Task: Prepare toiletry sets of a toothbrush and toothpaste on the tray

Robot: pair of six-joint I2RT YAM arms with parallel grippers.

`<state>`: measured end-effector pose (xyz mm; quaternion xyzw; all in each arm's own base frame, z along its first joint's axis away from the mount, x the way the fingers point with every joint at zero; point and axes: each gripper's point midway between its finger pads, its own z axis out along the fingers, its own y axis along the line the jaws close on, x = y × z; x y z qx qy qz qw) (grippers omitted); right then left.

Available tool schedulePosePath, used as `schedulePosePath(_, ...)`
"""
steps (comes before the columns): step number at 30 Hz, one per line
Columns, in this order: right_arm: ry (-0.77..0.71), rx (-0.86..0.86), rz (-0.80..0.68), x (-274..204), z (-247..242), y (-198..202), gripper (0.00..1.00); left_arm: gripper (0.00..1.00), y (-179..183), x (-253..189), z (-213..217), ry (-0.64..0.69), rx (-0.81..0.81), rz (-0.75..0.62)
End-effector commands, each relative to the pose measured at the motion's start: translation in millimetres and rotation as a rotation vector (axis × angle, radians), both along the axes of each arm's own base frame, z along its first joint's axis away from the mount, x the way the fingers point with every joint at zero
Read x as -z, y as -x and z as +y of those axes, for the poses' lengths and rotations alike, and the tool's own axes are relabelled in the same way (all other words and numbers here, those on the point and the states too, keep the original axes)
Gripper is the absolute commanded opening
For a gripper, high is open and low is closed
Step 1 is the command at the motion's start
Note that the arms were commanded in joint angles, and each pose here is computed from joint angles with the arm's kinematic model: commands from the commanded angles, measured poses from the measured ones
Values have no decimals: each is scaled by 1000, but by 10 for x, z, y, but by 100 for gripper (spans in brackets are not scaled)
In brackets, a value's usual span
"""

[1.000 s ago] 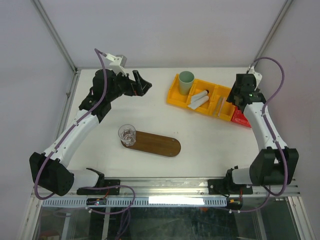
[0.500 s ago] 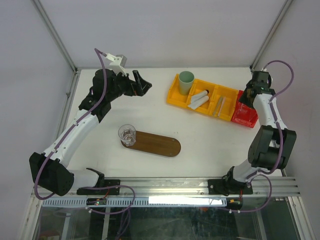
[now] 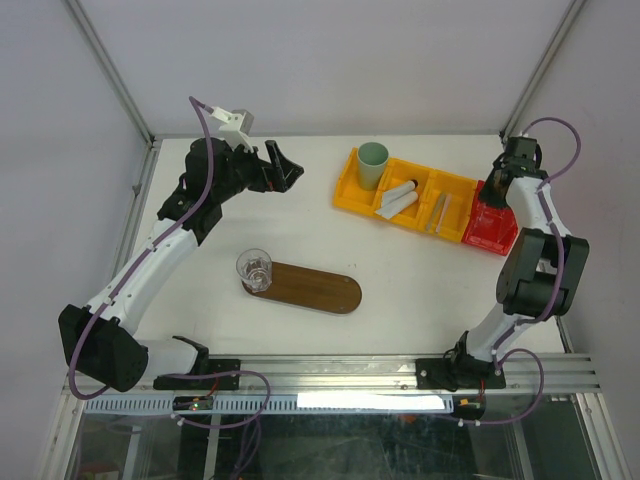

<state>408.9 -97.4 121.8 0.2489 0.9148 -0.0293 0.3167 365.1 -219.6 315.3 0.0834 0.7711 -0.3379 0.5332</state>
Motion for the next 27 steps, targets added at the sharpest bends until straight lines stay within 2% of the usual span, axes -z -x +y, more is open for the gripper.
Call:
schedulePosePath(1, 36, -2, -72, -209, -118, -190, 18, 99, -6, -311, -42, 45, 15, -62)
schedulePosePath(4, 37, 4, -61, -164, -137, -182, 14, 99, -14, -298, -42, 44, 14, -58)
schedulePosePath(9, 32, 2, -41, -70, -135, -187, 16, 99, -16, -280, -50, 43, 16, -53)
schedulePosePath(17, 29, 2, -43, -116, -131, -185, 14, 99, -13, -278, -61, 48, 21, -50)
schedulePosePath(24, 55, 11, -108, -522, -134, -109, 0, 99, 0, -281, -81, 57, 31, -43)
schedulePosePath(27, 73, 19, -147, -709, -139, -49, 0, 99, -9, -260, -85, 57, 32, -36)
